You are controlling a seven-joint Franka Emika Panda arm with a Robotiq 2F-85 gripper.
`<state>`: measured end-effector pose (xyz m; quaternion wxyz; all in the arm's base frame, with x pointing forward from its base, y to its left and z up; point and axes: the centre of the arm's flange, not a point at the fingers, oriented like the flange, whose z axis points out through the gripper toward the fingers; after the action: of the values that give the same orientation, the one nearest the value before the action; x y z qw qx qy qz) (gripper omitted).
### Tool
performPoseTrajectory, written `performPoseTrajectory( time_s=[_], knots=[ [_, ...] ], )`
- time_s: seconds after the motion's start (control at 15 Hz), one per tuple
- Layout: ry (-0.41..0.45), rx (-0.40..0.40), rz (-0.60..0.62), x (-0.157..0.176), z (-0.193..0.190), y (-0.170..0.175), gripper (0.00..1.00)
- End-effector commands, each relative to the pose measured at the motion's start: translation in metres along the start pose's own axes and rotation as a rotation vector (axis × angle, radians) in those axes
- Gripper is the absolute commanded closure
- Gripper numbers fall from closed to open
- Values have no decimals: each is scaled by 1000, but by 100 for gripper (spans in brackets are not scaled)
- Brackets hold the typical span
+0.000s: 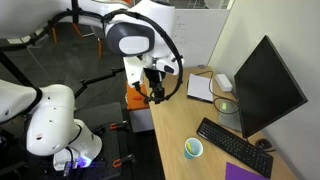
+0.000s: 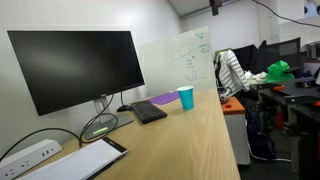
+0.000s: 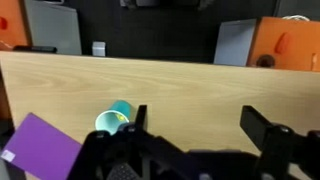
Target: Pick the marker from the cup and put it on the table
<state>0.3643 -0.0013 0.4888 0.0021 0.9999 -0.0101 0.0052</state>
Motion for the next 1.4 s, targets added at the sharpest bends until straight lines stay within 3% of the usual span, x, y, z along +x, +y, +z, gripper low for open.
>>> performPoseTrajectory(
  time_s=[0.0, 0.47, 0.67, 1.0, 1.33],
  knots=[
    [0, 0, 0, 0, 0, 0, 0],
    [0, 0, 0, 0, 0, 0, 0],
    [24, 31, 59, 22, 0, 12, 0],
    [3, 74, 207, 83, 22, 80, 0],
    [-100, 103, 331, 133, 88, 143, 0]
  ],
)
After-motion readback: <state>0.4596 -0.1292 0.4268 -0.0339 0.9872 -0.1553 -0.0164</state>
